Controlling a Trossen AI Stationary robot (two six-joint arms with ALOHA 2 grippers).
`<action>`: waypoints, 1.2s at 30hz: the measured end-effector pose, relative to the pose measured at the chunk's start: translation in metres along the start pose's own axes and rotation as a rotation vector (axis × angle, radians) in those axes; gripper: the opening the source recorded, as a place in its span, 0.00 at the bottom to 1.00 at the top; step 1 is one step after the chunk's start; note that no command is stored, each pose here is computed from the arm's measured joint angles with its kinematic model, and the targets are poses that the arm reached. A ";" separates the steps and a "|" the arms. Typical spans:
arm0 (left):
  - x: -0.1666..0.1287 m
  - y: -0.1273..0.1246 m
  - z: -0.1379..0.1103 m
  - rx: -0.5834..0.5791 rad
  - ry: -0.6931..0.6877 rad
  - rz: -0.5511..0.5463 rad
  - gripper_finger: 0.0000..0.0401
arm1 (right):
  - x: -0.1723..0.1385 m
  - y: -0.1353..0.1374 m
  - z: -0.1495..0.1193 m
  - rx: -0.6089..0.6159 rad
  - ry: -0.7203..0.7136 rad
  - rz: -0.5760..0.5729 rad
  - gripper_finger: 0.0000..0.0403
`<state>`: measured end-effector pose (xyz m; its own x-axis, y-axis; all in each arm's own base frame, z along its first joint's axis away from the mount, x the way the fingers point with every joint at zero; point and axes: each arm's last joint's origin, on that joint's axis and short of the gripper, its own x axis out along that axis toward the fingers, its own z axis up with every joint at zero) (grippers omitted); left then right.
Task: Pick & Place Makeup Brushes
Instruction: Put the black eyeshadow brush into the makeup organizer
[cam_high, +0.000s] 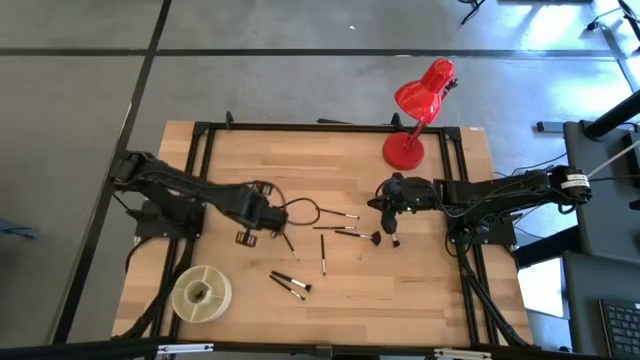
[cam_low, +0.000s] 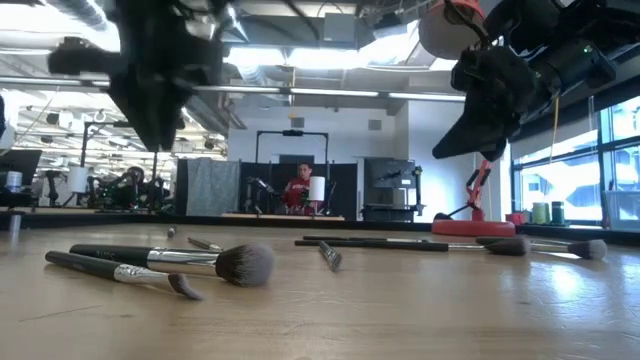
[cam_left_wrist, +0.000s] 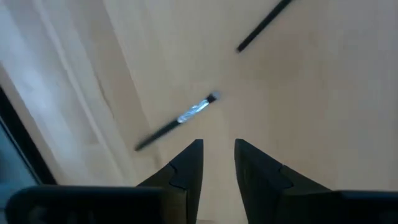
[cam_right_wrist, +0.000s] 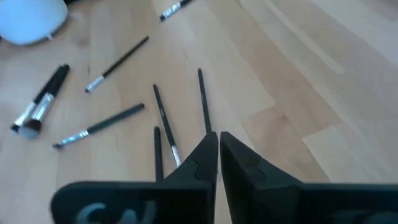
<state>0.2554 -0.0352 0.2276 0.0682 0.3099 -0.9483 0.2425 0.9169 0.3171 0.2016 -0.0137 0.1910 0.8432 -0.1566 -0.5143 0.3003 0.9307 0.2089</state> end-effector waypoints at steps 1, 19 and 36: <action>0.006 0.004 0.002 0.035 0.019 -0.001 0.23 | 0.000 0.000 0.000 -0.008 0.005 -0.002 0.05; 0.099 0.022 0.030 0.337 0.223 -0.129 0.33 | 0.000 -0.003 -0.009 0.049 0.093 -0.033 0.05; 0.095 0.019 0.020 0.088 0.244 -0.042 0.02 | -0.001 -0.004 -0.015 0.097 0.135 -0.048 0.05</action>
<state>0.2858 0.0068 0.1434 -0.1770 0.3332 -0.9261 0.3237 0.9083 0.2649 0.1928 -0.0123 0.1777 0.7610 -0.1486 -0.6315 0.3860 0.8860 0.2567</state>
